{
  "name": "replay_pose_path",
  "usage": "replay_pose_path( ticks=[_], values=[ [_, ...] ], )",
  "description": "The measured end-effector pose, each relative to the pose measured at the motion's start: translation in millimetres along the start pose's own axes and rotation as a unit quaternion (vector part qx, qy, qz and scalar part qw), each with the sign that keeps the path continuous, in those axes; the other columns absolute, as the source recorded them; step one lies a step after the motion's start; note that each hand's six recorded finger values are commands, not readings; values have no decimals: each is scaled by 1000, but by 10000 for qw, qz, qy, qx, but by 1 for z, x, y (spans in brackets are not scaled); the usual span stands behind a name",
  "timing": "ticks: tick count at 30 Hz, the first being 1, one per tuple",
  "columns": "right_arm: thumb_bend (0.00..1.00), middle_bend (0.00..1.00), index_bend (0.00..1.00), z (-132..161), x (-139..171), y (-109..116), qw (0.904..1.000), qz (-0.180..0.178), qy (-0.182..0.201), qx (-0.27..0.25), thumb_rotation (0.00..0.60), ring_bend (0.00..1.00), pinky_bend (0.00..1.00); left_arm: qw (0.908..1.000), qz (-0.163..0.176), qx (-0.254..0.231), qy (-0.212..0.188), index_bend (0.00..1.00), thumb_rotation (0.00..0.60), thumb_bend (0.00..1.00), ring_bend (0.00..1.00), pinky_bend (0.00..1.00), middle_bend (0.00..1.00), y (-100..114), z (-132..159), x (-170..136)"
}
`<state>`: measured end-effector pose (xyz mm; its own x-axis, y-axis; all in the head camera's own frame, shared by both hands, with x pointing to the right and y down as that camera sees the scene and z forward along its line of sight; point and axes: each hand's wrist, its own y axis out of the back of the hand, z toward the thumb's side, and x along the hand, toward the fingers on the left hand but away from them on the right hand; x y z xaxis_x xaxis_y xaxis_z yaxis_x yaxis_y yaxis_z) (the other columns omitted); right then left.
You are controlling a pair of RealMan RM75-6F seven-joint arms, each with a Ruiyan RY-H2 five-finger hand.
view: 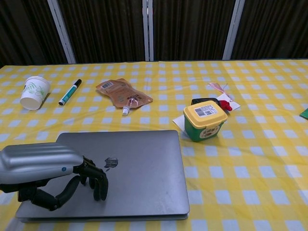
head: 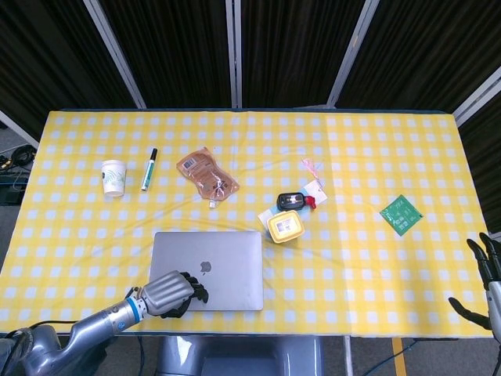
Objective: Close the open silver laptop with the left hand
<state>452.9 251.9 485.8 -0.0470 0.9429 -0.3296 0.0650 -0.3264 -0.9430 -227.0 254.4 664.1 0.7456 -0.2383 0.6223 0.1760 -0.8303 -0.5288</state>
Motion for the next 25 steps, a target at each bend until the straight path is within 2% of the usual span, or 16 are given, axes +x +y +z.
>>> replay_pose_path(
  ticks=[3,7,10,11,13,14,15,16,17,18,20,22,25],
  values=[
    [0,0,81,0,1,0,10000,1,1,-17,600,0,0,10000,-5,-11,44,337,573,1000,304,335,353,-1,-3,0],
    [0,0,81,1,2,1,10000,0,13,-35,600,0,0,9999,57,-55,81,334,579,1000,304,336,353,2,-4,-2],
    [0,0,81,3,3,4,10000,-31,48,-62,600,0,0,9996,249,-115,90,328,578,1000,302,331,341,11,-4,-5],
    [0,0,81,3,4,5,9999,-40,57,-74,600,0,0,9991,387,-144,95,318,578,1000,281,306,309,18,-4,-8],
    [0,0,81,3,6,6,9999,-53,66,-95,600,0,0,9976,656,-187,116,250,578,996,159,177,188,31,-5,-15],
    [0,0,81,3,6,7,9999,-52,63,-100,600,0,0,9958,875,-218,146,181,576,916,74,86,99,41,-6,-21],
    [0,0,81,3,7,7,9999,-50,61,-103,600,0,0,9939,1058,-243,180,101,579,742,16,22,35,49,-7,-26],
    [0,0,80,2,7,7,9999,-49,58,-109,600,0,0,9914,1258,-272,238,60,584,583,1,2,9,57,-9,-32],
    [0,0,79,2,8,7,9999,-48,56,-119,600,0,0,9869,1543,-318,355,17,590,317,0,0,0,67,-12,-43],
    [0,0,78,2,8,8,9999,-44,54,-127,600,0,0,9825,1766,-352,478,0,597,130,0,0,0,75,-14,-51],
    [0,0,72,2,9,8,9999,-32,54,-137,600,0,0,9692,2266,-389,881,0,600,4,0,0,0,89,-22,-75],
    [0,0,59,2,9,7,9999,-22,72,-154,600,0,0,9549,2628,-371,1334,0,600,0,0,0,0,98,-30,-97],
    [0,0,19,4,11,8,9998,-3,130,-138,600,0,0,9251,3095,-308,2177,0,600,0,0,0,0,100,-40,-140]
  ],
)
